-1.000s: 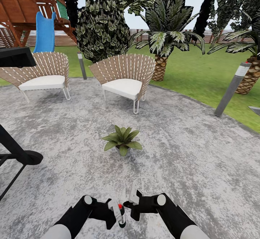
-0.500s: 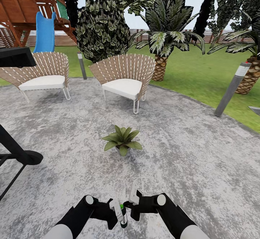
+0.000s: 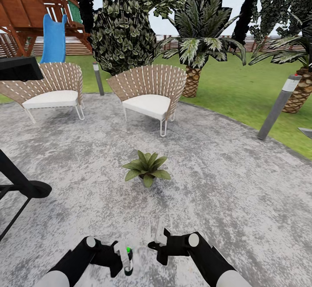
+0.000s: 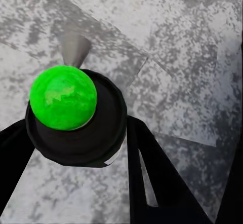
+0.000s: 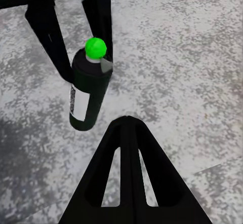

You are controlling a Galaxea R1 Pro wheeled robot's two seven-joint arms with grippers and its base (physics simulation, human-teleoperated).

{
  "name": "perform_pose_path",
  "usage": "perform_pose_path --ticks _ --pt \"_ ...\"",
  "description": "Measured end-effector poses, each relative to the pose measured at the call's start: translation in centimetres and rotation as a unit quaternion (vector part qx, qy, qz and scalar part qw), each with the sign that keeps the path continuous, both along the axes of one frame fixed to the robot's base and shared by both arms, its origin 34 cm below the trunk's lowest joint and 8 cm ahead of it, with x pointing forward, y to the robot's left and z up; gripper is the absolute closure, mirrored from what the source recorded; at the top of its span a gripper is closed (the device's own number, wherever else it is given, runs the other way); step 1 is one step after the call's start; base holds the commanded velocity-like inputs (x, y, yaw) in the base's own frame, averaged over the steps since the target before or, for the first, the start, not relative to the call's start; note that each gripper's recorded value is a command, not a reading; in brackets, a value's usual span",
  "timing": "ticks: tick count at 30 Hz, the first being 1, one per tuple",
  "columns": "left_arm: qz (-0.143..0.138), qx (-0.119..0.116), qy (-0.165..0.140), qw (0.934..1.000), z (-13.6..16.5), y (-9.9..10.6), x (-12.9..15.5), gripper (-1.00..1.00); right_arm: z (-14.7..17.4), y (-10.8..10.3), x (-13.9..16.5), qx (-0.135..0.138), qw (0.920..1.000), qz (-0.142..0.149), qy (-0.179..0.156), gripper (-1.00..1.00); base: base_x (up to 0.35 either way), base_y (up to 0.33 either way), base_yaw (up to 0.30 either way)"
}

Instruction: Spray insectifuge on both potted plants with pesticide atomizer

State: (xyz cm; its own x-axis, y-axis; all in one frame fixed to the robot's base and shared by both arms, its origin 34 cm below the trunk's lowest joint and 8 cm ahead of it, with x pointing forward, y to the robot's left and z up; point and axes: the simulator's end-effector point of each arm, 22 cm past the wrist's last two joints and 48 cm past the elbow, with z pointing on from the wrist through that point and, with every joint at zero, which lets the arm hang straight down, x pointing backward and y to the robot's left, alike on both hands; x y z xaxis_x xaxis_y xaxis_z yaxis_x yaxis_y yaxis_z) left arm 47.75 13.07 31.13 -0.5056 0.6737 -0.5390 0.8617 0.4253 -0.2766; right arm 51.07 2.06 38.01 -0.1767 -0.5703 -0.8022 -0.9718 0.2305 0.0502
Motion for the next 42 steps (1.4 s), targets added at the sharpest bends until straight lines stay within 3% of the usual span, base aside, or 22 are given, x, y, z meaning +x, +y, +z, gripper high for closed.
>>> perform_pose_path --ticks 1,6,7,14,15,20,21,24,27,28,29,31,35,39,40,41,42 --pt "0.002 0.008 0.000 1.0000 -0.2 1.3 0.0 1.00 0.0 0.0 0.0 0.000 1.0000 0.000 0.000 1.00 0.000 0.000 0.000" --pt "0.005 0.026 0.002 0.9996 -0.6 3.7 -0.1 1.00 0.0 -0.1 0.0 -0.001 1.0000 0.000 0.000 1.00 0.000 0.000 0.000" --pt "0.006 0.037 0.002 0.9993 -0.8 5.1 -0.1 1.00 -0.1 -0.1 0.0 -0.001 1.0000 0.000 0.001 1.00 0.000 0.000 0.000" --pt "0.012 0.055 0.001 0.9984 -0.9 7.9 0.1 1.00 -0.2 -0.4 0.0 -0.003 1.0000 -0.001 0.001 1.00 0.000 0.000 0.000" --pt "0.013 0.056 0.001 0.9983 -0.9 8.1 0.1 1.00 -0.2 -0.4 0.0 -0.003 1.0000 -0.002 0.001 -1.00 0.000 0.000 0.000" --pt "0.023 0.063 -0.006 0.9978 -0.9 9.2 0.5 1.00 -0.4 -0.9 0.3 -0.005 1.0000 -0.008 0.000 -1.00 0.000 0.000 0.000" --pt "0.031 0.068 -0.009 0.9972 -1.0 9.5 0.8 1.00 -1.0 -2.6 0.7 -0.015 0.9997 -0.021 0.000 -1.00 0.000 0.000 0.000" --pt "0.071 0.075 -0.026 0.9943 -1.0 10.5 2.3 1.00 -2.1 -6.3 2.1 -0.032 0.9974 -0.064 -0.002 -1.00 0.000 0.000 0.000" --pt "0.143 0.066 -0.036 0.9869 -0.5 11.9 4.2 1.00 -3.8 -9.2 2.1 -0.038 0.9920 -0.118 0.022 -1.00 0.000 0.000 0.000" --pt "0.153 0.064 -0.036 0.9854 -0.4 12.2 4.4 1.00 -4.1 -9.6 2.1 -0.039 0.9906 -0.129 0.026 -1.00 0.000 0.000 0.000" --pt "0.180 0.059 -0.037 0.9812 -0.3 12.8 4.9 1.00 -4.8 -10.8 2.5 -0.041 0.9851 -0.164 0.031 -1.00 0.000 0.000 0.000" --pt "0.207 0.052 -0.038 0.9761 0.0 13.6 5.4 1.00 -5.4 -12.5 3.7 -0.047 0.9743 -0.219 0.024 -1.00 0.000 0.000 0.000" --pt "0.249 0.049 -0.028 0.9668 0.2 14.8 6.0 1.00 -7.3 -15.2 4.1 -0.075 0.9517 -0.297 0.017 -1.00 0.000 0.000 0.000" --pt "0.286 0.063 0.023 0.9558 -0.5 15.3 4.9 1.00 -9.4 -19.5 3.8 -0.114 0.9090 -0.401 0.009 -1.00 0.000 0.000 0.000" --pt "0.289 0.063 0.027 0.9550 -0.6 15.2 4.8 1.00 -9.5 -20.0 3.9 -0.118 0.9029 -0.413 0.006 -1.00 0.000 0.000 0.000" --pt "0.291 0.063 0.037 0.9538 -0.8 14.5 4.5 1.00 -9.5 -21.6 4.3 -0.126 0.8865 -0.445 -0.003 -1.00 0.000 0.000 0.000" --pt "0.292 0.062 0.041 0.9536 -1.0 13.9 4.3 1.00 -9.5 -22.6 4.6 -0.130 0.8773 -0.462 -0.010 -1.00 0.000 0.000 0.000"
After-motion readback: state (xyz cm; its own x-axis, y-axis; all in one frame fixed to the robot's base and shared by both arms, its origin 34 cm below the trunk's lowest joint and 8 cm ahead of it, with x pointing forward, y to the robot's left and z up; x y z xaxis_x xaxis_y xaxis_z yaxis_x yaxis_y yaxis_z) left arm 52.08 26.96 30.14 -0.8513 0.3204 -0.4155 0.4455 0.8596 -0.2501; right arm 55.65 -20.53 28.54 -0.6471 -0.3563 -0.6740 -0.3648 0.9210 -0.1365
